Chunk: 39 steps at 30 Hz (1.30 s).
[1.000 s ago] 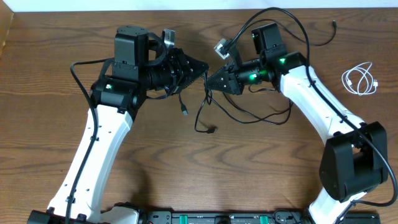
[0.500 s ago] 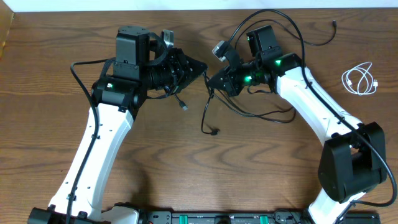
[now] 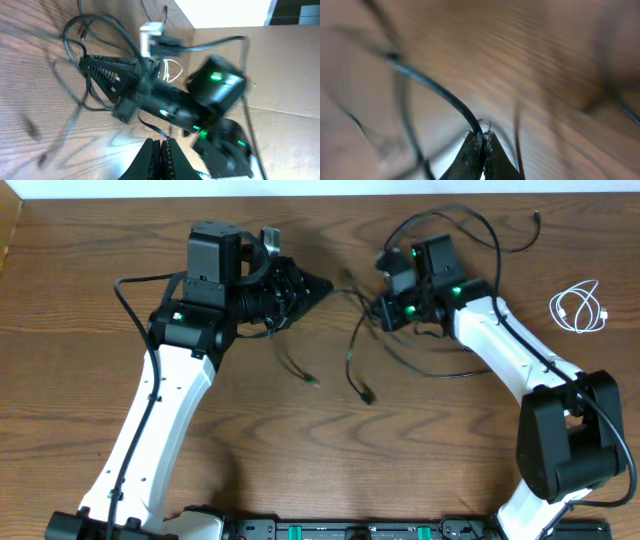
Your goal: Untangle cables
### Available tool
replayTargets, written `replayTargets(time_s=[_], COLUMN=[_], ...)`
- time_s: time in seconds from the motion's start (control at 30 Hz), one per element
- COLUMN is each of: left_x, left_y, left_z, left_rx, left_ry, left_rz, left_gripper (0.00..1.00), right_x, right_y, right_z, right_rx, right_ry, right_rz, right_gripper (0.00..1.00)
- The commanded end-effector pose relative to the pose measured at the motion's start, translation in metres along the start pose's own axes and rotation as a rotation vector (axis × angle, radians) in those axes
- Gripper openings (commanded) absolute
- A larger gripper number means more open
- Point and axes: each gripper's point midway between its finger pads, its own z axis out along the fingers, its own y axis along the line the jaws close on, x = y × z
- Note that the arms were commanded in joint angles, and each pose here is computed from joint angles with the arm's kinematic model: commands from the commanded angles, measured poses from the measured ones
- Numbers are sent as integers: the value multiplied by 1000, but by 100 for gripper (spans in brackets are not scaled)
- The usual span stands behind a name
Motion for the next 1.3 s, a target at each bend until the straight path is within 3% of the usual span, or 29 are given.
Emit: replayTargets(time_s=[0.0,0.2,0.4,0.43,0.6,0.8,1.17,1.2,1.27], left_x=[2,-4,-34,-38,-37,-30,-33,-33,-33], left_y=[-10,-3,37,45,67,91,118,118,117], left_z=[-6,-6,-13,-13,10,54,85,85,85], left_rx=[25,-14,-225,-258,-316,-343,-349,-349,-348], left_ry=[0,-41,-227,-248,-200,-100,-37,-38,-38], left_rz=[32,48,40,36,19,0,-54,-54,-53], left_gripper=[7,7,7,9,40,53,54,50,31], right_x=[19,38,30,29,26,26,20,20,19], right_y=[-74,-122,-101,-98,-61,-23,12,12,12], right_z=[-5,-17,-15,-14,-6,1,2,2,2], right_rx=[279,333,125,110,-31,-139,-282,-282,-282], right_ry=[-16,-40,-49,-49,-30,-10,-23,-24,-27], right_rz=[241,401,327,325,260,199,114,113,111], right_gripper=[1,1,1,1,1,1,1,1,1])
